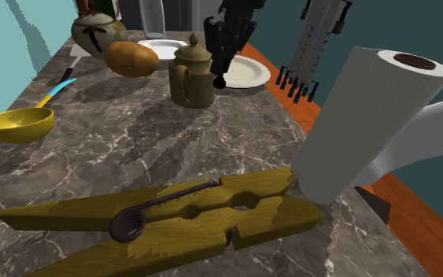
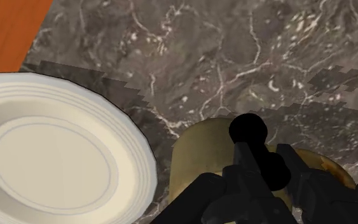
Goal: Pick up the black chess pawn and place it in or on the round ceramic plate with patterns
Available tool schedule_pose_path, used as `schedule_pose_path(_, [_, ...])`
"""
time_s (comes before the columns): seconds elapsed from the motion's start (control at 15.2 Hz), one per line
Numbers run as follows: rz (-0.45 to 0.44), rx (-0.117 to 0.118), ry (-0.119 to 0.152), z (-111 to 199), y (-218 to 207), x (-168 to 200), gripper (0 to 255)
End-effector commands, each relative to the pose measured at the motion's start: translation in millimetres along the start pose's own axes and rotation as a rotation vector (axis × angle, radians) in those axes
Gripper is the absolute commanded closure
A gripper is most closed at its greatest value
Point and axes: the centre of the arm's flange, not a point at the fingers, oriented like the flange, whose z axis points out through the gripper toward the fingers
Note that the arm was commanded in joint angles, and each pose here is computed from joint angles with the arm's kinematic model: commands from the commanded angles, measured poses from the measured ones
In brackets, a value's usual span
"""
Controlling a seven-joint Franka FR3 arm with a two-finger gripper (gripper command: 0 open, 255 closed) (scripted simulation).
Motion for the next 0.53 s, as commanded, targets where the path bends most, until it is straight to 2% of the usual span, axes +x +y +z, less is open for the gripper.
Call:
schedule_pose_path(0.0, [0.0, 0.0, 0.0, -11, -1, 2, 255])
schedule_pose_path(0.13, [0.0, 0.0, 0.0, -18, -2, 3, 255])
schedule_pose_path(0.46, [0.0, 0.0, 0.0, -23, 57, 33, 255])
